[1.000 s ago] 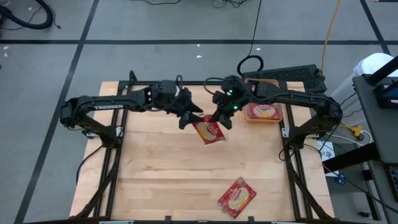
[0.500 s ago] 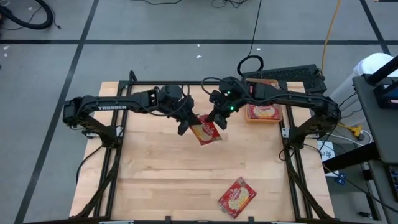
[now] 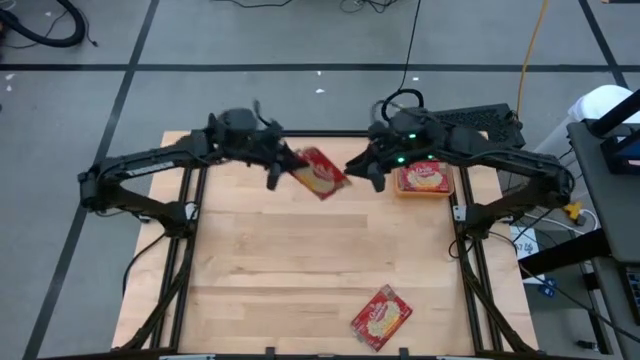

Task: Sort popcorn bags into baskets
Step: Put the red popcorn bag into the orange bin

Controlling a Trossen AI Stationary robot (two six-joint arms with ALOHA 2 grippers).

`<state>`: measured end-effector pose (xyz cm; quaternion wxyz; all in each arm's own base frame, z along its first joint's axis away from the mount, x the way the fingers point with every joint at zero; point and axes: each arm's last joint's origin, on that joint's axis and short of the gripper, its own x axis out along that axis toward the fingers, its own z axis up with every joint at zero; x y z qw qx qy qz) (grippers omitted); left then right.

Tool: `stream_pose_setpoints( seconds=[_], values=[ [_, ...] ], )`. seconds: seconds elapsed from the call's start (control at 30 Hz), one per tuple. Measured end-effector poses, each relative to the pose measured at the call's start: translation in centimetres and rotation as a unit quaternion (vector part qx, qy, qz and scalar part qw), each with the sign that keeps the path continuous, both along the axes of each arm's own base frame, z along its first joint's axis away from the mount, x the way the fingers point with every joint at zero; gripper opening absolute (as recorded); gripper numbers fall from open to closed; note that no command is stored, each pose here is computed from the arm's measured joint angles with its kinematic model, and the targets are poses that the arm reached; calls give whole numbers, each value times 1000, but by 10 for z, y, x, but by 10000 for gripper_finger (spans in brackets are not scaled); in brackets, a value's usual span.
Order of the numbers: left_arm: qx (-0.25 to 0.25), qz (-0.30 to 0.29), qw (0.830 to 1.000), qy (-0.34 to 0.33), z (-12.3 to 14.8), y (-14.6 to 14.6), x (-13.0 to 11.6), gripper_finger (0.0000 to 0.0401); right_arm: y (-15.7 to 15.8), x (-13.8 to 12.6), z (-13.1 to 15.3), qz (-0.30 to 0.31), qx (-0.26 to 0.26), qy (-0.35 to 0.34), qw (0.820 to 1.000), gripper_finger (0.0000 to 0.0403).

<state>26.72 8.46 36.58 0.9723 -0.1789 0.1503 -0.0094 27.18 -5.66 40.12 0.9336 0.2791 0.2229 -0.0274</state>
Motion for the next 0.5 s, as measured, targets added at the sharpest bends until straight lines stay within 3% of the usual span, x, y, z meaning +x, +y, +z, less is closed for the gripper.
stream_pose_setpoints(
  seconds=[0.23,0.5],
  values=[
    [22,10,993,-114,29,21,-16,20,0,-21,17,-65,-48,-27,996,146],
    [1,-10,986,-164,24,29,7,20,-13,-21,23,-87,-99,-57,990,158]
  ],
)
